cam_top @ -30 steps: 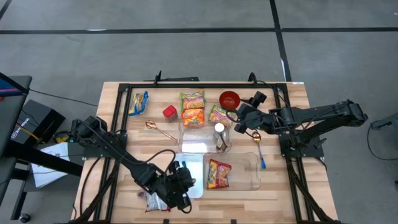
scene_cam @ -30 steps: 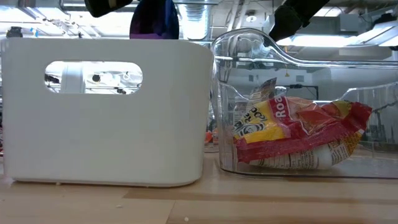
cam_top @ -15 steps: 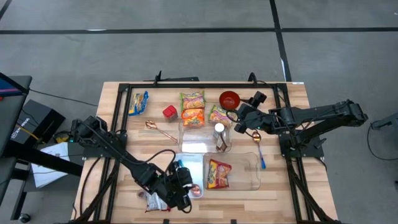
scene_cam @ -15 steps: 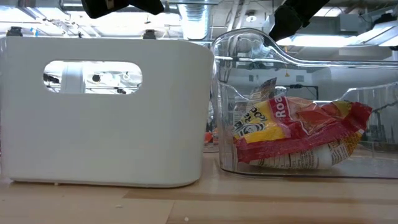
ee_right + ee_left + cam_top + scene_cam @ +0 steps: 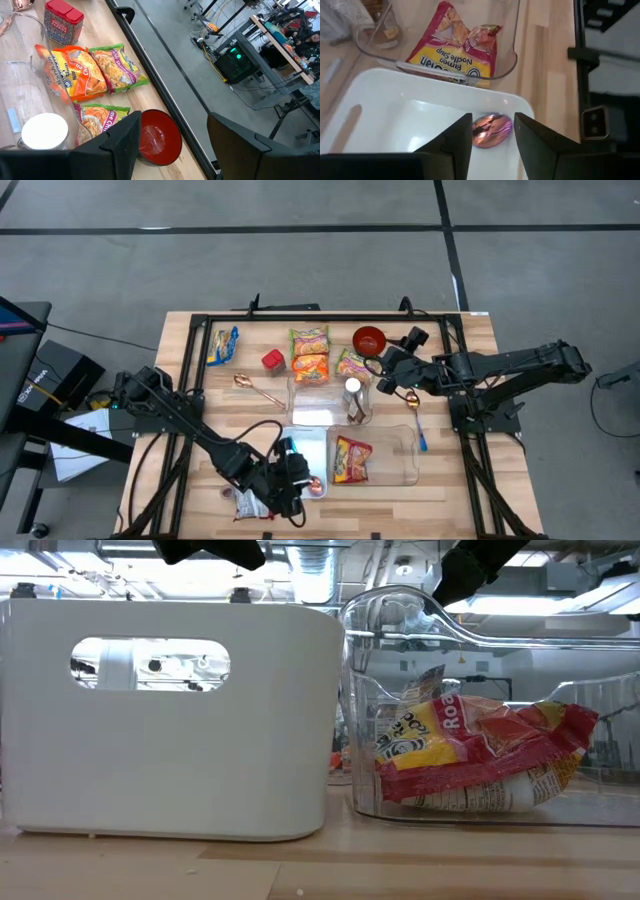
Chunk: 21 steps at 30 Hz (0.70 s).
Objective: Pick & Place Food Item
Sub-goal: Put the red noodle pack into the bottom transparent bin
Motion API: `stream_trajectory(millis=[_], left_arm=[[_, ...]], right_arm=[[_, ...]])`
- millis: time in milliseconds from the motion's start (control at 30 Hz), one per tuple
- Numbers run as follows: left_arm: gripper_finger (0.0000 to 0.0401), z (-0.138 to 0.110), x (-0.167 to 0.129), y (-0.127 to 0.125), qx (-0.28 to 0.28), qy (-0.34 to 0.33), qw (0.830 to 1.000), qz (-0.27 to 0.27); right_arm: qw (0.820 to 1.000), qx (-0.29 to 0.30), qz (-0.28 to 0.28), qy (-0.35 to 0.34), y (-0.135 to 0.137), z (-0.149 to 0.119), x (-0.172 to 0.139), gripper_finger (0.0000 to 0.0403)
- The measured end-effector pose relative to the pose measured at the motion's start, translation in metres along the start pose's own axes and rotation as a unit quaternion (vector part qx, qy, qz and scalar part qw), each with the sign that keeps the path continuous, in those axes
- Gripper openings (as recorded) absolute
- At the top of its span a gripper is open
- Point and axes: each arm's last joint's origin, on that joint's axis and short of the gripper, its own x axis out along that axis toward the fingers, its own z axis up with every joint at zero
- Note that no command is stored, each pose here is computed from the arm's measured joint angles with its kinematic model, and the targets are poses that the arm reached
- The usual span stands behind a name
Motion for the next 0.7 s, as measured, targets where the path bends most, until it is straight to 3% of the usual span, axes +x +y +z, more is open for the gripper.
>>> stream_trajectory(millis=[500, 700], left_arm=[[0.0132, -0.005, -0.022, 0.027, 0.071, 0.045, 0.992, 0.093], [0.0131, -0.015, -0.039, 0.048, 0.040, 0.039, 0.994, 0.095]], right_arm=[[1.000, 0.002, 0.000, 0.000, 0.000, 0.000, 0.000, 0.0221], [1.000, 0.008, -0.005, 0.001, -0.002, 0.001, 0.002, 0.0221]])
